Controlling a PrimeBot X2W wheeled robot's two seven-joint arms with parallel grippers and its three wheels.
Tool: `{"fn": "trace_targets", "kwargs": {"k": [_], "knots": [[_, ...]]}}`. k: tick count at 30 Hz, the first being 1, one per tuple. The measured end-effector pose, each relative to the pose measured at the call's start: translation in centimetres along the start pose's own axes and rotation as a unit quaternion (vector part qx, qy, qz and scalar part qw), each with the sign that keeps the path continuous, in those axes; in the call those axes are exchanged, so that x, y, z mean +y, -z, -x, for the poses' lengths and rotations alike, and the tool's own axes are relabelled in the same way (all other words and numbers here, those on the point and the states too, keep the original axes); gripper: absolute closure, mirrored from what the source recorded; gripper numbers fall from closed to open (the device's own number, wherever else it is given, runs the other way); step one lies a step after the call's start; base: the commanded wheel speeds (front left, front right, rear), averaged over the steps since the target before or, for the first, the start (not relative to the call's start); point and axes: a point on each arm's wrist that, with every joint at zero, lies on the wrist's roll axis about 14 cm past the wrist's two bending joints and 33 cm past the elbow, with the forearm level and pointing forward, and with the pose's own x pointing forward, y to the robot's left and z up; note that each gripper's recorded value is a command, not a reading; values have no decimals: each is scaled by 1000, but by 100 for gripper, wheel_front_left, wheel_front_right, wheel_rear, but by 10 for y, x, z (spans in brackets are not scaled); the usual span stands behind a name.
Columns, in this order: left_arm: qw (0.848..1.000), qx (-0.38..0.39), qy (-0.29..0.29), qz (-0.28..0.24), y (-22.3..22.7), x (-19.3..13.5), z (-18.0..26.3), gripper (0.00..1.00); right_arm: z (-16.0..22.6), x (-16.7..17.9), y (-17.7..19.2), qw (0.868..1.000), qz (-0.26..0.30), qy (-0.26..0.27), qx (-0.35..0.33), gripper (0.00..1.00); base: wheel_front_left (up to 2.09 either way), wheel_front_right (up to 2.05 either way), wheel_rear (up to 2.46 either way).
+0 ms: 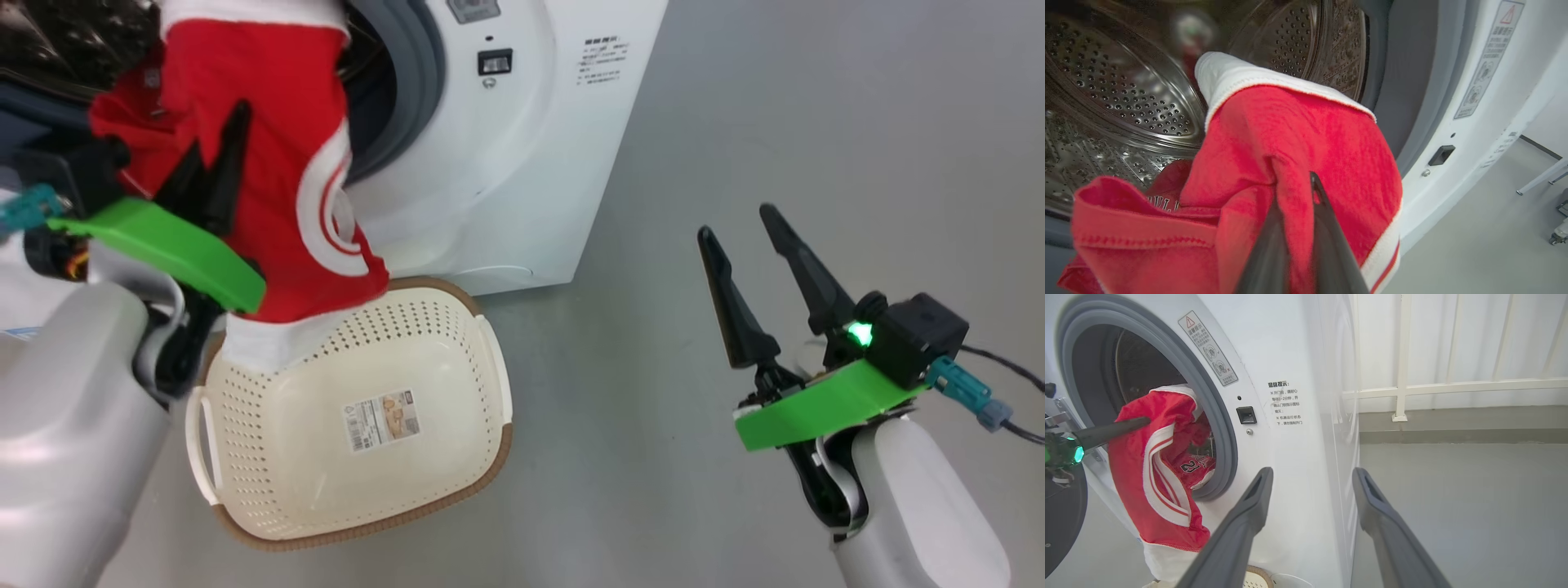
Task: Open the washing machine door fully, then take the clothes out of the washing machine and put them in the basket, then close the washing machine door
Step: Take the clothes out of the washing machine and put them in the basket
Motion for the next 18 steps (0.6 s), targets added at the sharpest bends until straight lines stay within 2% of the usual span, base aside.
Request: {"fn": "trace_targets", "kwargs": {"k": [6,8,9,11,18], "knots": [[999,-26,27,-19,-8,-24,21,100,3,4,-2,1000,-2,-5,0,0,0,0,0],[998,-36,35,-29,-9,-35,40,100,3,7,-5,1000,-2,-9,-4,0,0,0,0],[998,-28,37,-31,4,-44,62,100,2,9,-5,1000,-5,-10,-5,0,0,0,0],[999,-9,34,-20,24,-49,74,100,2,9,-1,1000,-6,-11,-1,0,0,0,0],[1000,14,23,2,50,-44,77,100,1,7,7,1000,-8,-9,8,0,0,0,0]]}}
